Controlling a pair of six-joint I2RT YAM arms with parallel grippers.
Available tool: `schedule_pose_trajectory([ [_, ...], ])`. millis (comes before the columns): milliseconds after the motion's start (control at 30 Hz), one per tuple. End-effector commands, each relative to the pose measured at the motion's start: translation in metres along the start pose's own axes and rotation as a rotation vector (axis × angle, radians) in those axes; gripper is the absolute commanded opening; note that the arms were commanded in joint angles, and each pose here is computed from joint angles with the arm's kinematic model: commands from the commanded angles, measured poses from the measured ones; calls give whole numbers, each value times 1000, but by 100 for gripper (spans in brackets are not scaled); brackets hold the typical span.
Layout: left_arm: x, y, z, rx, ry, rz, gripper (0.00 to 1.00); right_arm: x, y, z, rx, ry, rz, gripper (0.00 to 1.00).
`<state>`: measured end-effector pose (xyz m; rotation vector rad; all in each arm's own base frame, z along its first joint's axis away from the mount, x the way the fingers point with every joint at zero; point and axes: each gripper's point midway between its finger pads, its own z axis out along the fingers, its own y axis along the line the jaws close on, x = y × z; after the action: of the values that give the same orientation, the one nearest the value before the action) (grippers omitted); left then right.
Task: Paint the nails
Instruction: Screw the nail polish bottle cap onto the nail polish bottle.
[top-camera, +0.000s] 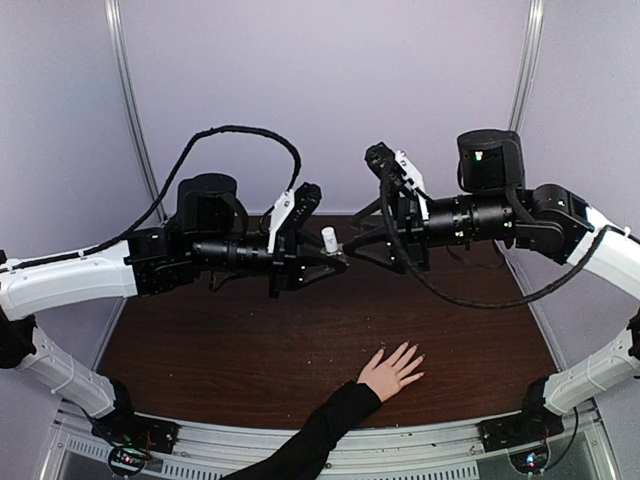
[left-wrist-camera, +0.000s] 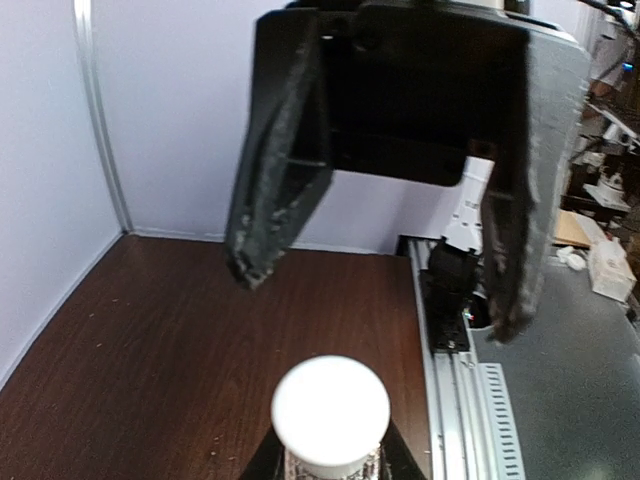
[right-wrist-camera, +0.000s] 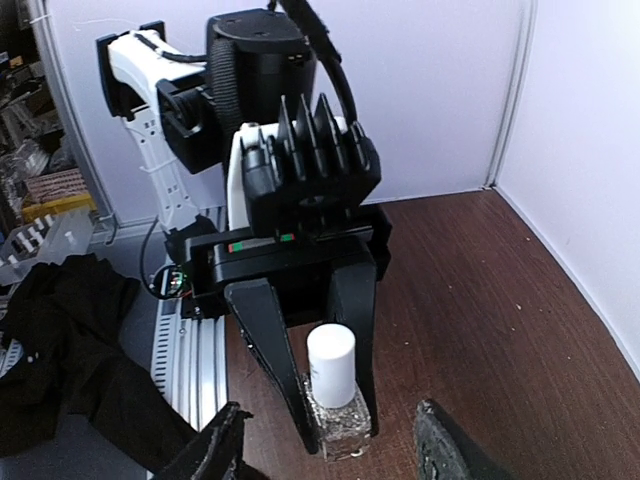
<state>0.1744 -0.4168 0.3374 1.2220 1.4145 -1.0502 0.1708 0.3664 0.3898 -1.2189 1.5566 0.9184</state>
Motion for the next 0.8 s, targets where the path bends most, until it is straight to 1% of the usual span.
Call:
schedule_pose_trajectory([
  [0, -10, -52, -18, 279, -31, 65, 0, -10, 38, -17, -203, -36, -37, 57],
  [100, -10, -69, -25, 380, -24, 58, 0, -13, 56, -24, -308, -44, -44, 56],
  [267, -9, -86, -30, 500, -20, 84, 0, -13, 77, -25, -456, -32, -27, 54],
  [433, -6, -99, -30, 580, -2, 81, 0, -14, 85, -19, -531, -29, 2, 51],
  [533, -5, -106, -28, 614, 10, 88, 0, -10, 87, -11, -555, -13, 15, 47],
  [767, -4, -112, -26, 643, 22, 94, 0, -9, 91, -3, -589, -10, 36, 44],
])
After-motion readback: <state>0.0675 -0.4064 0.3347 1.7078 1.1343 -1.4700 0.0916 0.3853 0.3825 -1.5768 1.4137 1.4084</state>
